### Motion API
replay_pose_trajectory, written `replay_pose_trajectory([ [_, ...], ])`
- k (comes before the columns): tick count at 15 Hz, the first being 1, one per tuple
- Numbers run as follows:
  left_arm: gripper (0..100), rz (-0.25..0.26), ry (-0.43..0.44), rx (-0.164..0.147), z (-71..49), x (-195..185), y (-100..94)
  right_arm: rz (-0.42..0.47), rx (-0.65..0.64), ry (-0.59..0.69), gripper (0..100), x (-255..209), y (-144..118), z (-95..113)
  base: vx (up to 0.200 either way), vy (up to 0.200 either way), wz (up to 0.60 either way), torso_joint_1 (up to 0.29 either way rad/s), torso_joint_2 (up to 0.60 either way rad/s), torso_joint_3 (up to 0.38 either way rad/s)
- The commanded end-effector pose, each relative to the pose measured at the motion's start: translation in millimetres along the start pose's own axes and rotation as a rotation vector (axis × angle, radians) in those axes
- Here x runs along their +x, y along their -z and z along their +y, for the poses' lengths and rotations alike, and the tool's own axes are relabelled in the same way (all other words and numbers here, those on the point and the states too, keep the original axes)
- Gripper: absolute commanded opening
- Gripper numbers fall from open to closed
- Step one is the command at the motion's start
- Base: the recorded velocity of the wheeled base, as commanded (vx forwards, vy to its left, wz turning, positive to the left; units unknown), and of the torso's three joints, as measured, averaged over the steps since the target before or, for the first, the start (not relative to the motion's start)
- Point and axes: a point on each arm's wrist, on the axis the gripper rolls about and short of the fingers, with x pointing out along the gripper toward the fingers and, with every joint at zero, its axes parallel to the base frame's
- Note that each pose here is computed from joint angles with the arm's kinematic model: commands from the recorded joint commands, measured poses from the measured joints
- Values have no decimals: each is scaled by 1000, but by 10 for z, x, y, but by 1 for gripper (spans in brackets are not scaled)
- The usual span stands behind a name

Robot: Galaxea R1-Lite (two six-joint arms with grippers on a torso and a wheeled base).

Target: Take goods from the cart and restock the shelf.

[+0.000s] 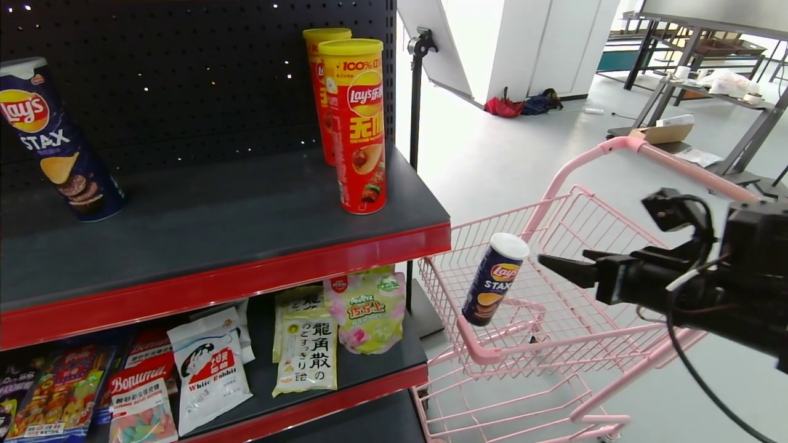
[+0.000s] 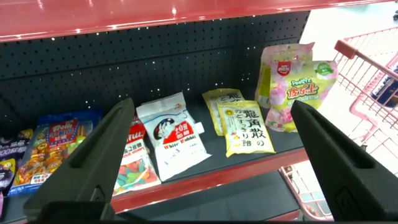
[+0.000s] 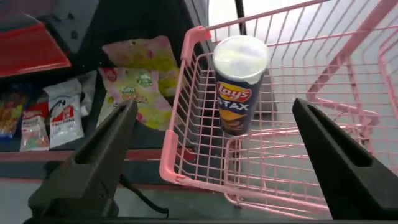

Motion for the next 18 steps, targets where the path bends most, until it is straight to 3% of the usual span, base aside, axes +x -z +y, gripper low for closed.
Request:
replay_pose_trajectory([
  [1, 100, 0, -1, 0, 0, 1, -1, 172, 10, -42, 100, 572, 436, -33, 0, 0, 0, 0, 0, 0],
  [6, 100, 0, -1, 0, 0, 1, -1, 181, 16, 23, 100, 863, 498, -136, 0, 0, 0, 0, 0, 0],
  [18, 100, 0, -1, 0, 0, 1, -1, 47, -4, 123, 100, 1401, 664, -318, 0, 0, 0, 0, 0, 0],
])
